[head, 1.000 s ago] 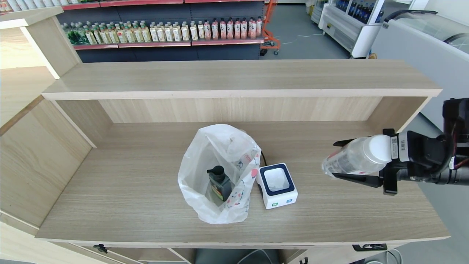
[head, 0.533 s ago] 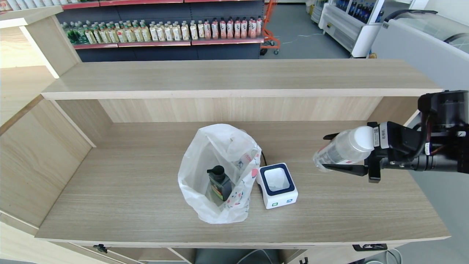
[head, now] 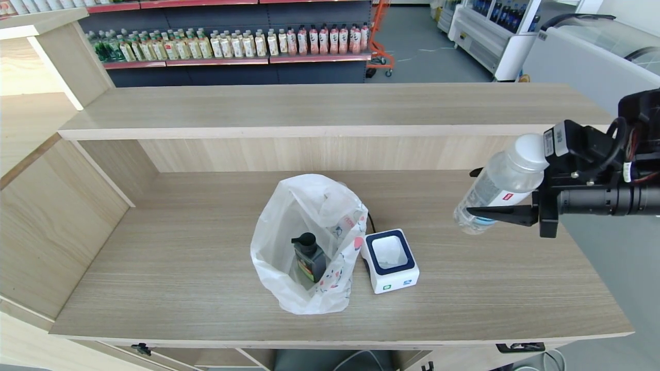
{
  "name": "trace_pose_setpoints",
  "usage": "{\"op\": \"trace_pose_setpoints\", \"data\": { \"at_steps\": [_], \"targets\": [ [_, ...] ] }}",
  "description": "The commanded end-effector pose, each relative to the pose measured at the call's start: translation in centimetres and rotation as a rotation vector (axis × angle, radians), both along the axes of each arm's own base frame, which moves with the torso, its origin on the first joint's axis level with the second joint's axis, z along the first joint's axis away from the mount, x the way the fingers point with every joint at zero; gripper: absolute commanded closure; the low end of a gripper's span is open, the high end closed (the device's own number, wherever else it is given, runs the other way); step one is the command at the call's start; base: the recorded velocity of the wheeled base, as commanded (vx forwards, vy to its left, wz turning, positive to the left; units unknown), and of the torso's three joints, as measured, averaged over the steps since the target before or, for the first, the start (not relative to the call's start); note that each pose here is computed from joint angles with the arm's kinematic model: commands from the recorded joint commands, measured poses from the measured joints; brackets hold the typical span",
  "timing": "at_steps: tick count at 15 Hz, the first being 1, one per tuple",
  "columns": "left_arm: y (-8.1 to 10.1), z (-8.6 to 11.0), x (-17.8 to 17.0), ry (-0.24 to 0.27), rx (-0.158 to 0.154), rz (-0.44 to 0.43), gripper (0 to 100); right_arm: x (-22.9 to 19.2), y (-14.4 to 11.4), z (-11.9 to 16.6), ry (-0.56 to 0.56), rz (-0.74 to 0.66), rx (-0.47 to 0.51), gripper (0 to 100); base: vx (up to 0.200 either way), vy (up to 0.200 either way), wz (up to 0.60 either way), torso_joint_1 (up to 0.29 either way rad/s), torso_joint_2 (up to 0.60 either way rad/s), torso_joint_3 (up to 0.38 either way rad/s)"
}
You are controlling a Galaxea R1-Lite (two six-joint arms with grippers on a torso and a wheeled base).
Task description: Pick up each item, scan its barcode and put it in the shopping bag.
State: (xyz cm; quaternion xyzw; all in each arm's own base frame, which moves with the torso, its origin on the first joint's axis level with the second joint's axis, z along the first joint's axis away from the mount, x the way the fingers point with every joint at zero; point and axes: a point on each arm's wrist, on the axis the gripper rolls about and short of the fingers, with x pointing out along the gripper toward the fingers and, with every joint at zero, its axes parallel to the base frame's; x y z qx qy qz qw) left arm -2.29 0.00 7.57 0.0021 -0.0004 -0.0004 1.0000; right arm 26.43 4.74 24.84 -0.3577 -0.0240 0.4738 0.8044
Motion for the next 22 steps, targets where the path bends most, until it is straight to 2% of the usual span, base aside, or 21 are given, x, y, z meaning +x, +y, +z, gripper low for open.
{"op": "trace_pose_setpoints", "data": {
  "at_steps": [1,3,5,7,10,13,16,17,19,22],
  "targets": [
    [0.0,0.0,0.0,0.001,0.000,0.001,0,0.2,0.5,1.4,0.003,0.005,0.014,100,0.000,0.000,0.00,0.000,0.00,0.000],
    [0.0,0.0,0.0,0.001,0.000,0.001,0,1.5,0.9,0.2,0.008,0.039,-0.018,100,0.000,0.000,0.00,0.000,0.00,0.000],
    [0.0,0.0,0.0,0.002,0.000,0.001,0,3.0,1.0,-1.6,-0.013,0.137,-0.045,100,0.000,0.000,0.00,0.000,0.00,0.000],
    [0.0,0.0,0.0,0.001,0.000,0.001,0,3.2,1.2,-1.7,0.021,0.132,-0.042,100,0.000,0.000,0.00,0.000,0.00,0.000],
    [0.0,0.0,0.0,0.002,0.000,0.001,0,1.0,0.9,-0.4,0.226,-0.055,-0.063,100,0.000,0.000,0.00,0.000,0.00,0.000],
    [0.0,0.0,0.0,0.001,0.000,0.001,0,2.4,1.1,-0.9,0.281,-0.109,-0.044,100,0.000,0.000,0.00,0.000,0.00,0.000],
    [0.0,0.0,0.0,0.001,0.000,0.001,0,4.4,2.7,-2.1,0.217,0.013,-0.013,100,0.000,0.000,0.00,0.000,0.00,0.000],
    [0.0,0.0,0.0,0.002,0.000,0.001,0,5.8,3.2,-3.0,0.119,0.103,-0.018,100,0.000,0.000,0.00,0.000,0.00,0.000],
    [0.0,0.0,0.0,0.002,0.000,-0.001,0,6.8,3.5,-4.1,0.019,0.210,-0.046,100,0.000,0.000,0.00,0.000,0.00,0.000],
    [0.0,0.0,0.0,0.002,0.000,0.001,0,7.5,4.1,-5.2,-0.043,0.289,-0.061,100,0.000,0.000,0.00,0.000,0.00,0.000]
  ]
}}
